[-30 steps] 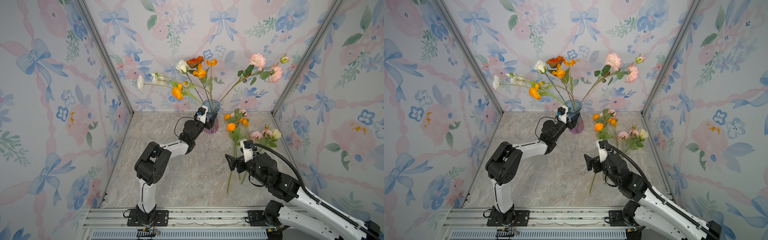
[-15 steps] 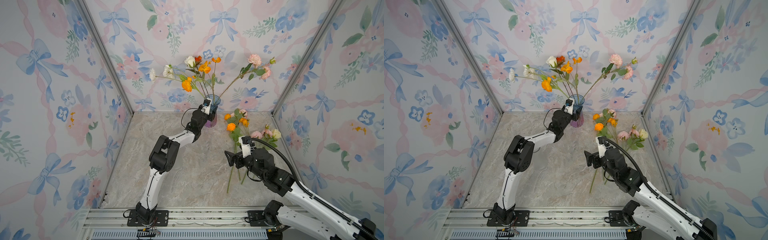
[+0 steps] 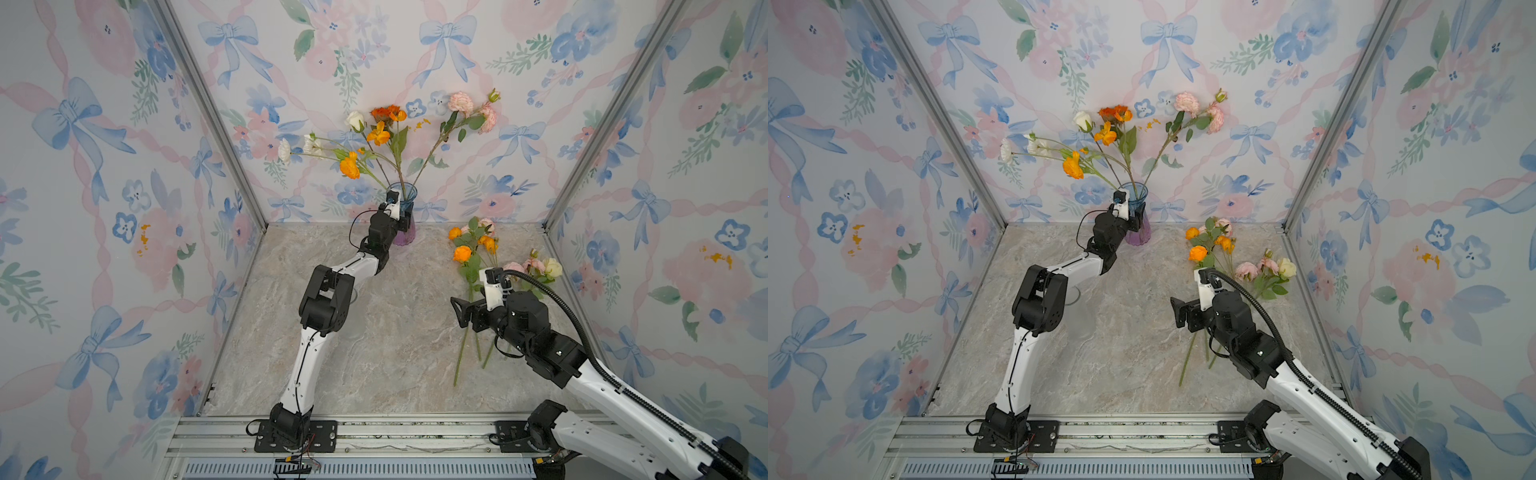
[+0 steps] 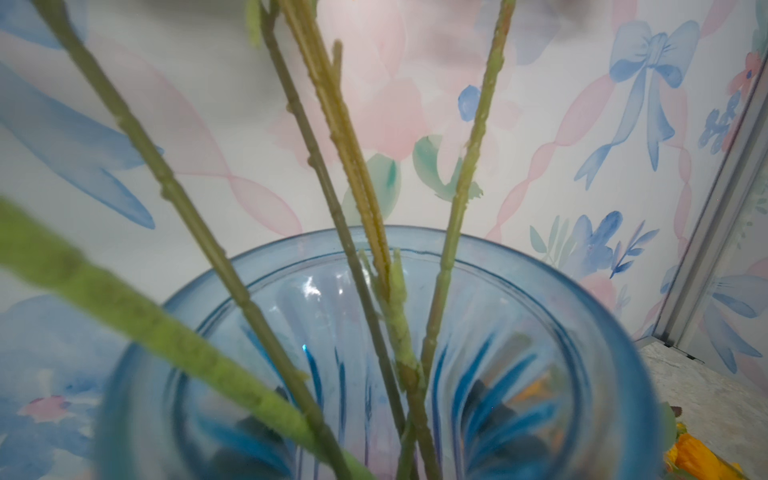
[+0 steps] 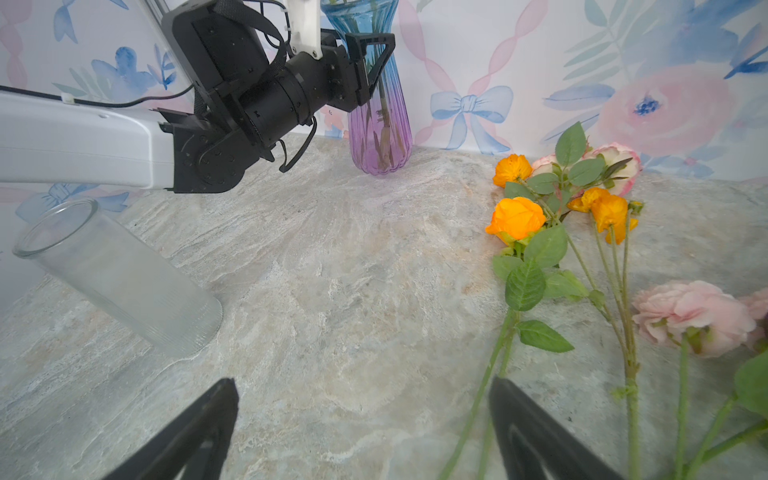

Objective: Arrange the flowers into the vase
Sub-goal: 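Slide the vase farther from the robot with the left gripper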

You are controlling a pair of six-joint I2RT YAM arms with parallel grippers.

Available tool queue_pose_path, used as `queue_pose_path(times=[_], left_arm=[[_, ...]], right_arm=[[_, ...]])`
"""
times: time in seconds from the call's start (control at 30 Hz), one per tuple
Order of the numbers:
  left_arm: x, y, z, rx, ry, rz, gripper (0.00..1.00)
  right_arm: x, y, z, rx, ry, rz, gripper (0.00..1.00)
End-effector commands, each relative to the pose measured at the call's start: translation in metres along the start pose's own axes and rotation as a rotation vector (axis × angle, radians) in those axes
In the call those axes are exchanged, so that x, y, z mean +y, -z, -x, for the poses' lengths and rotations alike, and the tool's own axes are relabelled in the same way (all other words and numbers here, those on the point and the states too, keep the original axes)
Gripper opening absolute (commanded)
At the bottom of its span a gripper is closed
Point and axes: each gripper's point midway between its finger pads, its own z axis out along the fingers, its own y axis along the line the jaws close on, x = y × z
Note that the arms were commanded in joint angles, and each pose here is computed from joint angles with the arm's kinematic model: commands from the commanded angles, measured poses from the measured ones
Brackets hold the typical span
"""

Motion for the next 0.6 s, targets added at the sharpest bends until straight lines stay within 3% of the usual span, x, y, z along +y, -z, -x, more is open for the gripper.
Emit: queue_pose_path(times=[0.0,0.57], left_arm=[[-0.01,0.003,0.1,-0.3,0.038,-0.022,0.33],[-0.027,0.001,0.07,-0.253,0.01,-0.009,0.37]], right_arm=[[0.002,0.001,0.013,-0.032,-0.015,0.016,0.97],[-0.005,0.004,0.007,-0.023,-0.03,0.008,0.97]])
